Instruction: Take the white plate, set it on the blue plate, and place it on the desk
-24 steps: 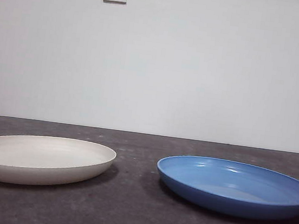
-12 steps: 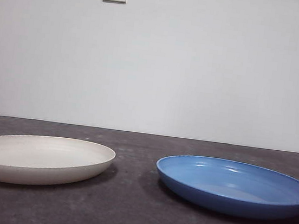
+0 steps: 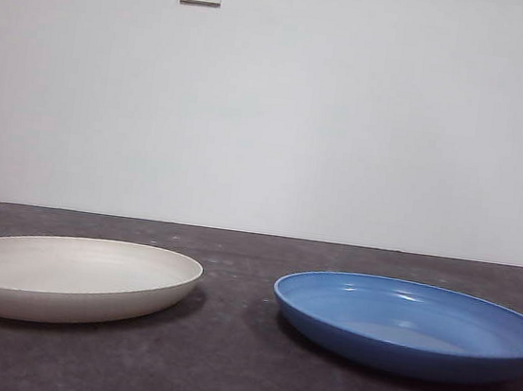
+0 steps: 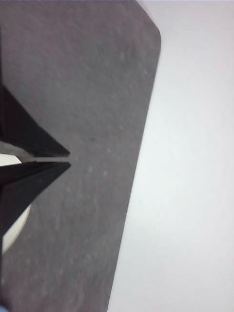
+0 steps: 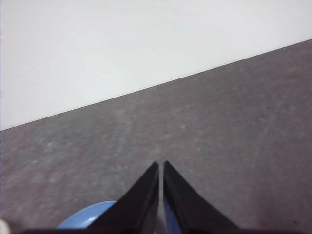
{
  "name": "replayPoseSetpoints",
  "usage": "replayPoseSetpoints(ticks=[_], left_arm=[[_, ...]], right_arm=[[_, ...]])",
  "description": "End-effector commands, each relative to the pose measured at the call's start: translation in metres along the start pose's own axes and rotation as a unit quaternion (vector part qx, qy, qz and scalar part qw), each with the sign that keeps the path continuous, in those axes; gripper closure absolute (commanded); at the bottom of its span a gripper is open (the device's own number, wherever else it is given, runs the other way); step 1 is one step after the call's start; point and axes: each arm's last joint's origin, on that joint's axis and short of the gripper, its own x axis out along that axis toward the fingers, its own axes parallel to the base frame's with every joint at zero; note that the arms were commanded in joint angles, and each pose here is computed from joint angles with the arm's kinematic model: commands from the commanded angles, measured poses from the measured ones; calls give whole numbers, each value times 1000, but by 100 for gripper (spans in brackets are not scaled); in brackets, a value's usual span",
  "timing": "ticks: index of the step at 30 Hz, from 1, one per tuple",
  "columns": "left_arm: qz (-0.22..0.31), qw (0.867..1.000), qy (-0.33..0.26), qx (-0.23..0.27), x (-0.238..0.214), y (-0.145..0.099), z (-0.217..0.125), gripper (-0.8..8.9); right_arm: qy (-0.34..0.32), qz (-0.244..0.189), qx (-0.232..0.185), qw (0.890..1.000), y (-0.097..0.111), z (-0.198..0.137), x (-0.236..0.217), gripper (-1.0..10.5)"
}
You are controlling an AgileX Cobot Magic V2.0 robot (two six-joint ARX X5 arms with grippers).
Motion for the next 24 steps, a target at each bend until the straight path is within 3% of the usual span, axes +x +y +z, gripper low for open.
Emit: replayPoseSetpoints(ticks=[1, 5, 10, 15, 24], left_arm=[[-22, 1000, 8, 14, 1, -9, 27, 797], [-37, 999, 33, 20, 5, -18, 52, 797], [-62, 996, 54, 22, 14, -27, 73, 797], [-110, 988, 103, 20, 22, -38, 82, 797], [-216, 966, 139, 23, 26, -57, 78, 794]], right_arm=[[16, 25, 3, 1000, 9, 18, 0, 936], [77, 56, -2, 995, 18, 35, 7, 935], [155, 106, -13, 982, 27, 51, 23, 935], [195, 176, -14, 965, 41, 61, 33, 935], [229, 263, -66, 935, 63, 57, 32, 935]])
